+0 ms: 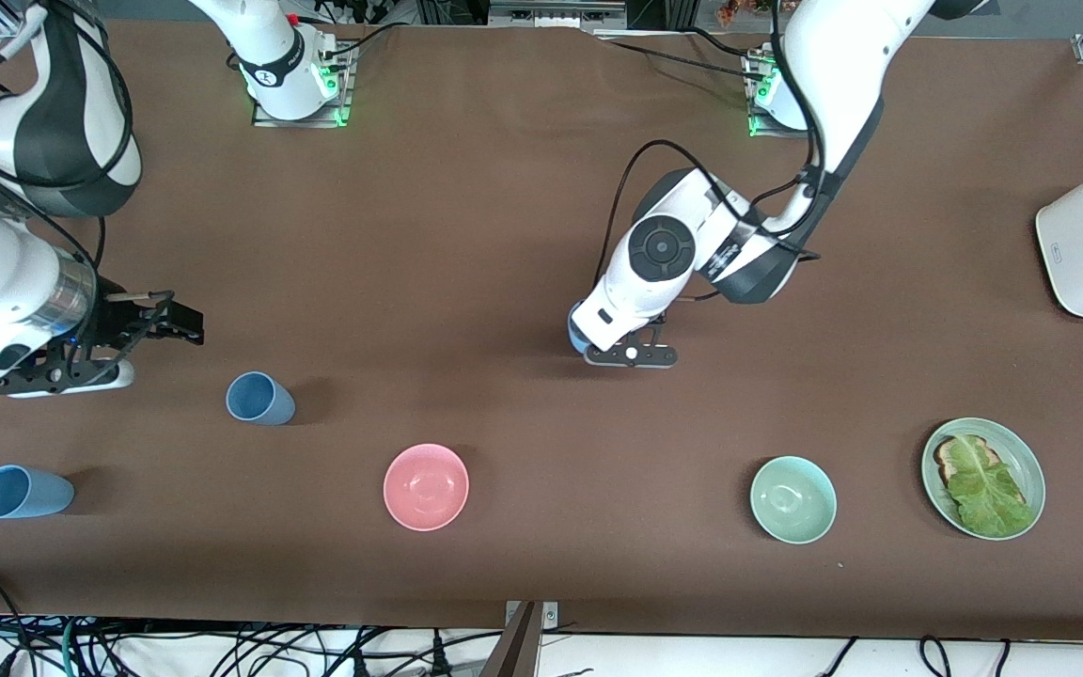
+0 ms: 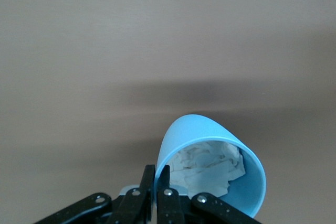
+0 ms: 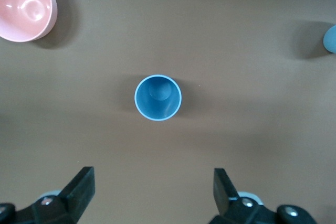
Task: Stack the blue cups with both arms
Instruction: 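Carry the tissue cup with the left gripper while the right gripper reaches the blue cup, then close the right gripper around the blue cup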
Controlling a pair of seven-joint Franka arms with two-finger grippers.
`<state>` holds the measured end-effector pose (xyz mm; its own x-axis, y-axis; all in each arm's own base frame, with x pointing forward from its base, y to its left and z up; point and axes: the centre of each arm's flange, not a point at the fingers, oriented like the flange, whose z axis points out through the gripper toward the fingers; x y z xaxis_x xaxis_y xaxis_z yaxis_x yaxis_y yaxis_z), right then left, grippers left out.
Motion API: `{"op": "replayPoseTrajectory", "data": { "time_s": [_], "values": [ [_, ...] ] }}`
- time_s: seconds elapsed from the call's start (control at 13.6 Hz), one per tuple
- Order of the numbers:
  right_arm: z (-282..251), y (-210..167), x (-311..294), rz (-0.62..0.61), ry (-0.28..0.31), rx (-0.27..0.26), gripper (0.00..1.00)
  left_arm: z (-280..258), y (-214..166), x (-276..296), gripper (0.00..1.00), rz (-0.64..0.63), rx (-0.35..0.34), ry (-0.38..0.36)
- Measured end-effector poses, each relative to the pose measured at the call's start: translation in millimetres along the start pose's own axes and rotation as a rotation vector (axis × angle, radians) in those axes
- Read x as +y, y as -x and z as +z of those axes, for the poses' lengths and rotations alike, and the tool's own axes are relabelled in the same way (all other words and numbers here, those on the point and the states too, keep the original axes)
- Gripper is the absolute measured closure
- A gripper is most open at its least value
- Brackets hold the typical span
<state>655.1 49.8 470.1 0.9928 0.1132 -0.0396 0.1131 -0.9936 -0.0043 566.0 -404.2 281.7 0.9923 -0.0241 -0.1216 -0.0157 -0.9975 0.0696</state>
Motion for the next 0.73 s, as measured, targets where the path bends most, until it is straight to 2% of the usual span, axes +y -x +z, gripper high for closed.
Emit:
{"op": "replayPoseTrajectory", "data": {
  "time_s": [0.22,0.44,0.73],
  "values": [
    [28.6,-13.9,16.8,-0.003,0.0,0.014,0.0,17.5,-2.4,10.2,0.95,0.007,0.008,0.023],
    [77.8,-30.9,21.5,-0.013,0.001,0.055,0.0,17.9,-1.0,15.1,0.95,0.013,0.01,0.026],
    [147.2,-27.5,20.9,-0.041,0.005,0.107,0.04,21.8,0.3,16.7,0.9,0.016,0.005,0.024]
  ]
}}
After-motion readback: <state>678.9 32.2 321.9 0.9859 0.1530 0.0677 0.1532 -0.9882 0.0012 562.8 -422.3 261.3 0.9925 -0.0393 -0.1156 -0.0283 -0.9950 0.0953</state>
